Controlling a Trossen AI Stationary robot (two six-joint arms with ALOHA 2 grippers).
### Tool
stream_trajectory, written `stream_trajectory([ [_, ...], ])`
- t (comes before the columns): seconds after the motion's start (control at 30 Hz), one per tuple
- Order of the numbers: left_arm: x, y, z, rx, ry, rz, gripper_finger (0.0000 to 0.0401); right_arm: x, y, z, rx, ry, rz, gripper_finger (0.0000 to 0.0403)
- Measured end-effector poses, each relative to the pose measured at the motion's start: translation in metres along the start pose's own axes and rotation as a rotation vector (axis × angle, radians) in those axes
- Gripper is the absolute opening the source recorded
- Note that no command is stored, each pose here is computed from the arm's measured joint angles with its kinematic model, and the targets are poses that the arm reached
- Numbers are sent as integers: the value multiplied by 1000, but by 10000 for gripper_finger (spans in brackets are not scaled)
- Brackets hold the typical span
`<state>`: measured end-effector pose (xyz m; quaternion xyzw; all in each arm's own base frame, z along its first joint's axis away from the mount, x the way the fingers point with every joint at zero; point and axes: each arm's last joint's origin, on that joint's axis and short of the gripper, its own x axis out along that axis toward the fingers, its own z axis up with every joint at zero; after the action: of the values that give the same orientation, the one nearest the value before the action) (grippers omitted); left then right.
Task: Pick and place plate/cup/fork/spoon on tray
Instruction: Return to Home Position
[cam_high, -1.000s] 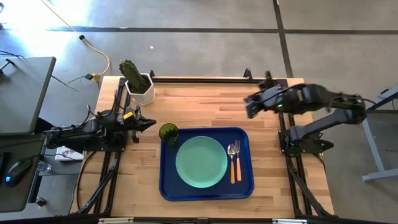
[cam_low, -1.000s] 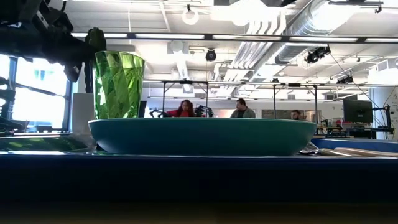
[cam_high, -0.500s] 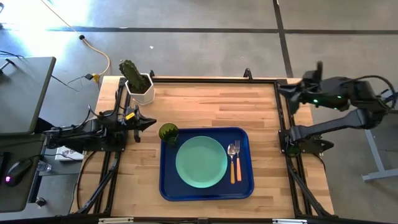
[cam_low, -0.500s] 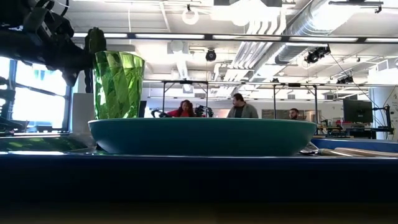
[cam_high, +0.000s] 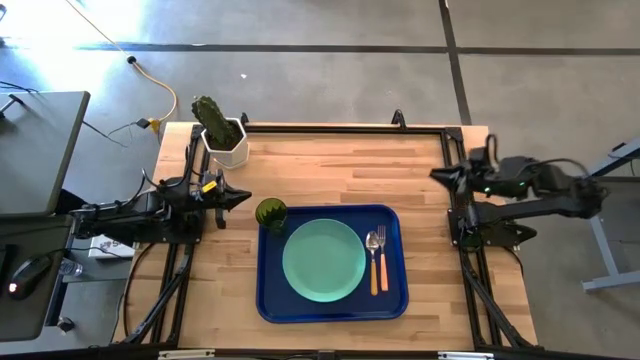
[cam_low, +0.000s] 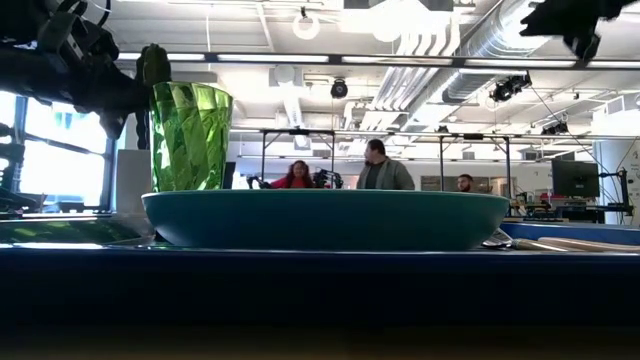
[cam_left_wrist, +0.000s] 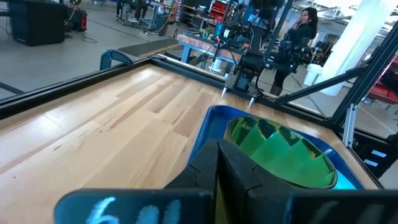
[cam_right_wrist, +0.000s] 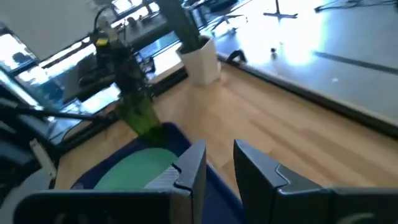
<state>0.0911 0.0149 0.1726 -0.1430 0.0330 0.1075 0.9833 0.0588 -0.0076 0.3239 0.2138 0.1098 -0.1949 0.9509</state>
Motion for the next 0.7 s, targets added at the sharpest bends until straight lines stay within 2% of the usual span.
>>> stream_trajectory([
  [0.17,0,0,0,5,0,0,0,29,-6,-40,-2,53,72,71],
  [0.47,0,0,0,130,0,0,0,66,-19,-98,-11,58,171,67],
  [0.7,0,0,0,131,0,0,0,79,-24,-120,-2,38,229,8],
])
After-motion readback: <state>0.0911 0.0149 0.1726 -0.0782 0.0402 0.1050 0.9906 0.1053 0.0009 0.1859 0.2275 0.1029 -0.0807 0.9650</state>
